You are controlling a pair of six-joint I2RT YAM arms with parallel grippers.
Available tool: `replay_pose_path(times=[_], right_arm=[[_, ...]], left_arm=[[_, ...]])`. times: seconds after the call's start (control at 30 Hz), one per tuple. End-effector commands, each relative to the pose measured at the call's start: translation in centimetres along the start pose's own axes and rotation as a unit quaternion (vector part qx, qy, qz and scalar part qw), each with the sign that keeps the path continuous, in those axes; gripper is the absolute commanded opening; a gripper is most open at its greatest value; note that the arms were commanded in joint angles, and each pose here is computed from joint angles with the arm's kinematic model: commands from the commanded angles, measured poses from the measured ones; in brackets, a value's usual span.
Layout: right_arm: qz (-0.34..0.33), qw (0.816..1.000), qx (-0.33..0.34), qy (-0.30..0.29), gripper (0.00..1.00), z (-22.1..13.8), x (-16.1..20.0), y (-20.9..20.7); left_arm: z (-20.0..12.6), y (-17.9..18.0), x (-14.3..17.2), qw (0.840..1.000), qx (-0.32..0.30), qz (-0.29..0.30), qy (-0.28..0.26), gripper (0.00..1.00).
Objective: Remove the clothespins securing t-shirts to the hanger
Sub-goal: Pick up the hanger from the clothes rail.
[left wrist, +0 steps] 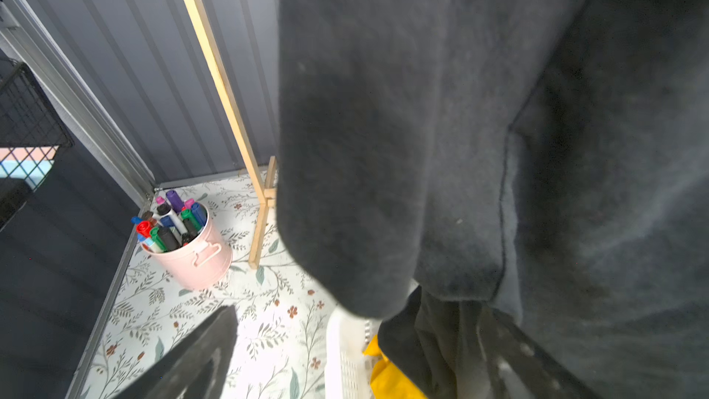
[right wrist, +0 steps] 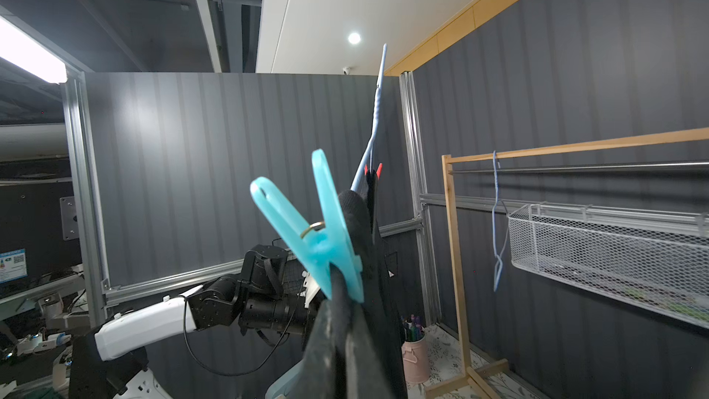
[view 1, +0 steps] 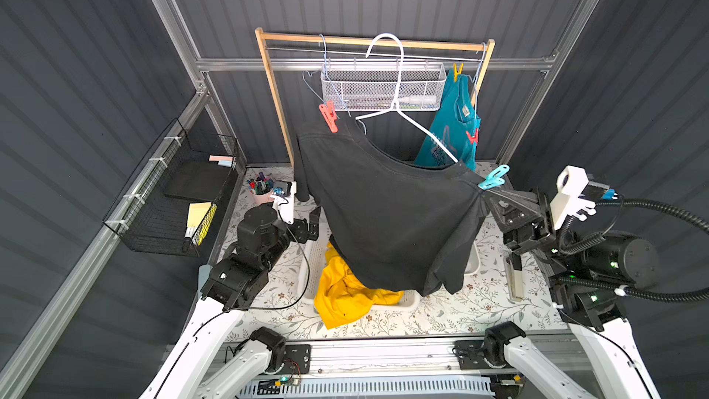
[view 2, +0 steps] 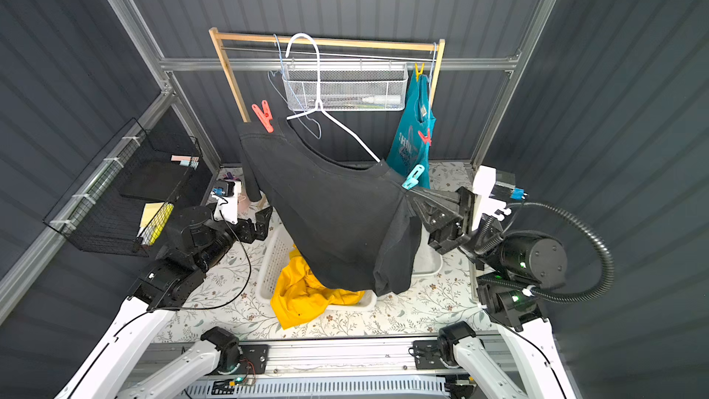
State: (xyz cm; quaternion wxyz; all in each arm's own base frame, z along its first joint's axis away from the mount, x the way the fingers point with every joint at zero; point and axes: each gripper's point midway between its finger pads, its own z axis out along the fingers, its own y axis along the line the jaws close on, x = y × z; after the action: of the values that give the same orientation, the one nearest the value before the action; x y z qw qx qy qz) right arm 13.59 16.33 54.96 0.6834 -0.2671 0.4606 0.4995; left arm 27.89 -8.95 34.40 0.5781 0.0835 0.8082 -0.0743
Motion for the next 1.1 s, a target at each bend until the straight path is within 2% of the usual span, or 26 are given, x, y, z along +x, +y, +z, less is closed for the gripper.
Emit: replay_pose_path(times=[0.0,0.17,0.4,0.53,0.8,1.07], right_arm=[[-0.023,1.0,-0.016,-0.004,0.0,-0.6,0.0,1.2],[-0.009,1.0,-0.024,0.018,0.0,-1.3,2.1,1.4],[0.028,0.997,-0.046,0.056,0.0,-2.0,5.1,1.7],[0.046,0.996,-0.047,0.067,0.0,-2.2,6.8,1.3],[0.061,0.99,-0.034,0.121,0.0,-2.8,11.1,-0.1],[0.086,0.987,-0.036,0.132,0.0,-2.5,12.5,-0.7]], left_arm=[[-1.3,-0.2,-0.7,1.0,0.011,0.011,0.022,1.0],[-2.2,-0.5,-0.9,0.999,0.023,-0.022,0.029,1.0],[-2.9,-0.8,-0.7,0.997,0.035,-0.071,0.012,1.0],[-2.8,-1.4,-1.1,0.995,0.05,-0.08,0.02,1.0],[-4.0,-2.3,-3.2,0.991,0.084,-0.101,-0.008,1.0],[-4.8,-3.6,-5.7,0.988,0.12,-0.092,-0.026,1.0]])
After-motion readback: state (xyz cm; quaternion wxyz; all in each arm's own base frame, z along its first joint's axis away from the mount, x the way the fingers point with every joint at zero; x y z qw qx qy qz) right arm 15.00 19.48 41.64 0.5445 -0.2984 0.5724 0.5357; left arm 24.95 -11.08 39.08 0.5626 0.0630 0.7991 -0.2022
